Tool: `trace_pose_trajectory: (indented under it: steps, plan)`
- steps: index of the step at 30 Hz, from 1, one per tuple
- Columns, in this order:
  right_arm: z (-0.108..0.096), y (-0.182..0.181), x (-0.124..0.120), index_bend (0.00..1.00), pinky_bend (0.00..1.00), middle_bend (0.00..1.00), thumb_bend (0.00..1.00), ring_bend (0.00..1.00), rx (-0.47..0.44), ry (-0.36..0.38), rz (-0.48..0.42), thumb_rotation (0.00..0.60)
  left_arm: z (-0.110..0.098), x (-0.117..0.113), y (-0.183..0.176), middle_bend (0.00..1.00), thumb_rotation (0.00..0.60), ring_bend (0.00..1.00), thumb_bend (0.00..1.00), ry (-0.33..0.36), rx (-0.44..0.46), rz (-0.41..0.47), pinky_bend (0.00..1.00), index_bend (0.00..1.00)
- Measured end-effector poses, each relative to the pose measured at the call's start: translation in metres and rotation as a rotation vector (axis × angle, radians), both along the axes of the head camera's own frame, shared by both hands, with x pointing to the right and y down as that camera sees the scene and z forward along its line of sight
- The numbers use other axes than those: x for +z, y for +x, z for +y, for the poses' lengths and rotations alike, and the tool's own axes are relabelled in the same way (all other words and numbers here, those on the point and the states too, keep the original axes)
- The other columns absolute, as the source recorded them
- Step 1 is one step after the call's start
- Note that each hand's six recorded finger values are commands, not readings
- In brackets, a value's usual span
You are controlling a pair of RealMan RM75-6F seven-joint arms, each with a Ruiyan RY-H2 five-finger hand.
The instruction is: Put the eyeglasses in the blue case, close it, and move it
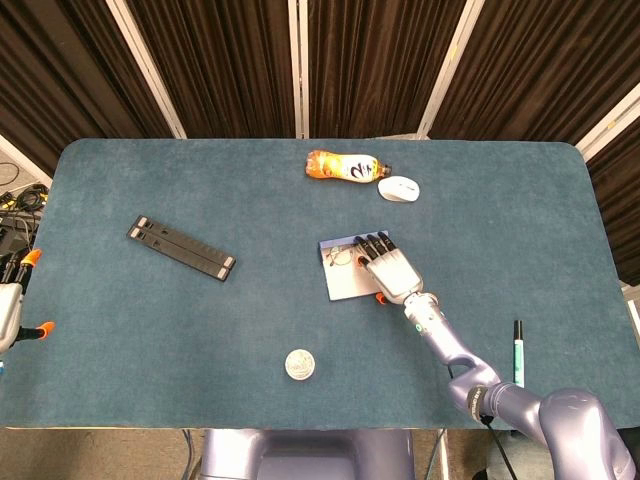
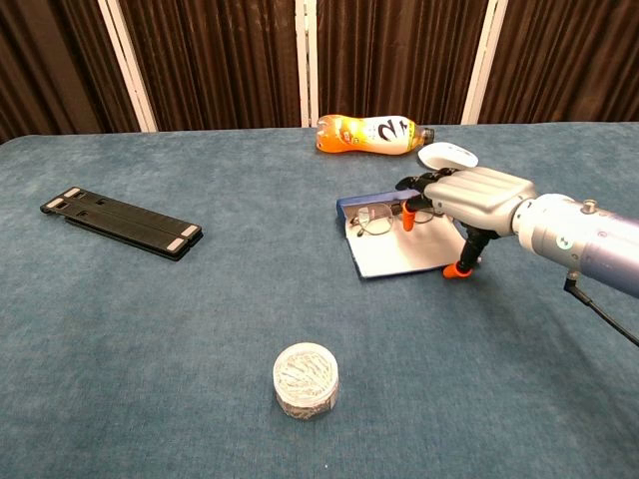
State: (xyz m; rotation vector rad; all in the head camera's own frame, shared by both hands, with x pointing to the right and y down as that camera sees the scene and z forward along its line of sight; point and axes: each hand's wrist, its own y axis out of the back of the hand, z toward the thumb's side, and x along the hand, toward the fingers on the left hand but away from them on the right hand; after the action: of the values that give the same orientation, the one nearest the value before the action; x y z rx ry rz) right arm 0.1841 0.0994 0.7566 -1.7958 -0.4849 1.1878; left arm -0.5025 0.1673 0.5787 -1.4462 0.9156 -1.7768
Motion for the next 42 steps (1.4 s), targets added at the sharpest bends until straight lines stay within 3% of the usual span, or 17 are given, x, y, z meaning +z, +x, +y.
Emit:
trace_pose_trajectory:
  steps: [18,24,29,42]
  plan:
    - [-0.012,-0.007,0.003,0.39,0.00,0.04,0.33,0.00,0.029,0.003,-0.001,0.600,0.000,0.002,-0.001,0.00,0.600,0.00,0.00,-0.006,-0.003,-0.009,0.00,0.00]
    - [-0.013,-0.009,0.004,0.51,0.00,0.07,0.33,0.00,0.041,0.005,-0.010,0.600,0.000,0.003,-0.002,0.00,0.600,0.00,0.00,-0.007,-0.005,-0.010,0.00,0.00]
    - [-0.011,-0.009,0.002,0.64,0.00,0.10,0.40,0.00,0.026,0.019,-0.025,0.600,0.000,0.003,-0.002,0.00,0.600,0.00,0.00,-0.008,-0.004,-0.010,0.00,0.00]
    - [0.013,0.015,-0.019,0.68,0.00,0.11,0.45,0.00,-0.075,0.018,-0.042,0.600,0.000,0.001,0.000,0.00,0.600,0.00,0.00,-0.006,0.000,0.003,0.00,0.00]
